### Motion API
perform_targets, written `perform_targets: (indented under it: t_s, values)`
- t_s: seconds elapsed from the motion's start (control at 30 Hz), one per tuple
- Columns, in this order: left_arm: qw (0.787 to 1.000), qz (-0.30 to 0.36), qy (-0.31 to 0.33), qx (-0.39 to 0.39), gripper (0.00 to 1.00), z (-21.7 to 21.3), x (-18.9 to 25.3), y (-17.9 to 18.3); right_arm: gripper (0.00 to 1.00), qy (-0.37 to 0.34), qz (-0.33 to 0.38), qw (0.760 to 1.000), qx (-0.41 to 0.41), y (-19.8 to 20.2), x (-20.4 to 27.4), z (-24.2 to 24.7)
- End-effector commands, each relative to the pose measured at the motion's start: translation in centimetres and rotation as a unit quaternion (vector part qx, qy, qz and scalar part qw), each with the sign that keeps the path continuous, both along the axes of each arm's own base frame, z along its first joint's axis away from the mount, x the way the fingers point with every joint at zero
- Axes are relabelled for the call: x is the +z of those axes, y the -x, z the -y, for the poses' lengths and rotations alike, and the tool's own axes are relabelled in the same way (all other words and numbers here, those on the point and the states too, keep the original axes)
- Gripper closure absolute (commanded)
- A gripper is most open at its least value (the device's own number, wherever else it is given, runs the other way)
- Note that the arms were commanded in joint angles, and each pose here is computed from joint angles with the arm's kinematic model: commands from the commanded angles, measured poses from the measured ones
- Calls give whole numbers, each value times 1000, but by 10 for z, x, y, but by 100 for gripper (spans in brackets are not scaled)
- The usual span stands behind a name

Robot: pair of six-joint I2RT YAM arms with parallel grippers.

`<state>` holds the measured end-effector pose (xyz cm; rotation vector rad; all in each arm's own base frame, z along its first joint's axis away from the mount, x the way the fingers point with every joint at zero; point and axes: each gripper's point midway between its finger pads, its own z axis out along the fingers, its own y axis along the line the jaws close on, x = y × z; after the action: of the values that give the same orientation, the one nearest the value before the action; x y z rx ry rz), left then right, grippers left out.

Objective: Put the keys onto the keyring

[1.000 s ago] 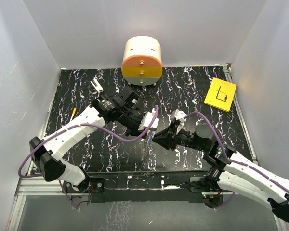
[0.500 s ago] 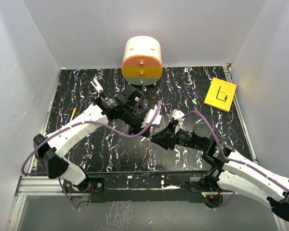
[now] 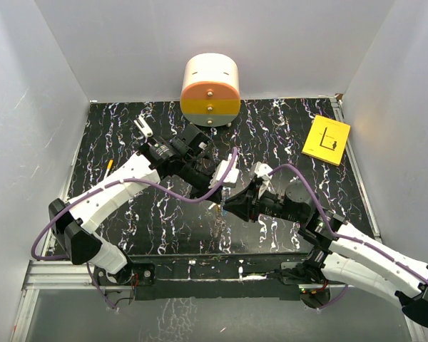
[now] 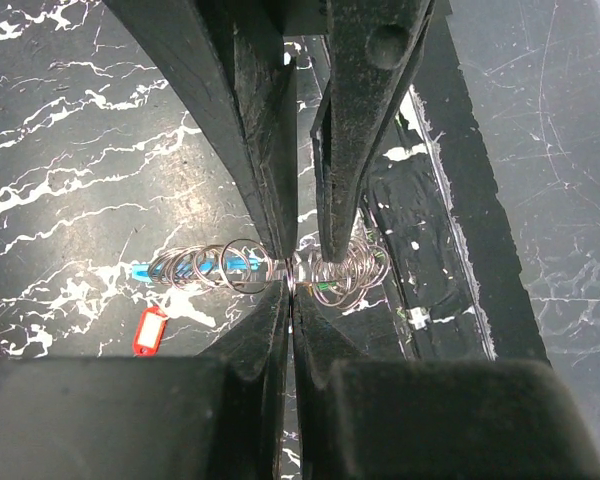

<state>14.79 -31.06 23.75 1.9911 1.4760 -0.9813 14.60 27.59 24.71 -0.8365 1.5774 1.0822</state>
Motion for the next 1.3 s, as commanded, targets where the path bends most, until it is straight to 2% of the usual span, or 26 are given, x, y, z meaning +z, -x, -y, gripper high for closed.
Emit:
perform_targets:
  t_s: [0.0, 0.53, 1.1, 1.2, 1.27]
  values:
    - [999, -7, 44, -19, 100, 5, 28, 10, 75, -24, 47, 999, -10, -7, 26, -1]
    - [998, -27, 48, -15, 100, 11, 31, 10, 75, -27, 55, 998, -6, -9, 30, -5]
    - [998, -37, 54, -11, 100, 15, 34, 10, 80, -24, 52, 998, 2, -10, 27, -11]
    - [998, -37, 52, -9, 100, 15, 36, 9, 82, -20, 49, 999, 2, -10, 24, -10]
    - [998, -38, 52, -9, 100, 15, 36, 10, 88, -20, 48, 999, 0, -10, 24, -10]
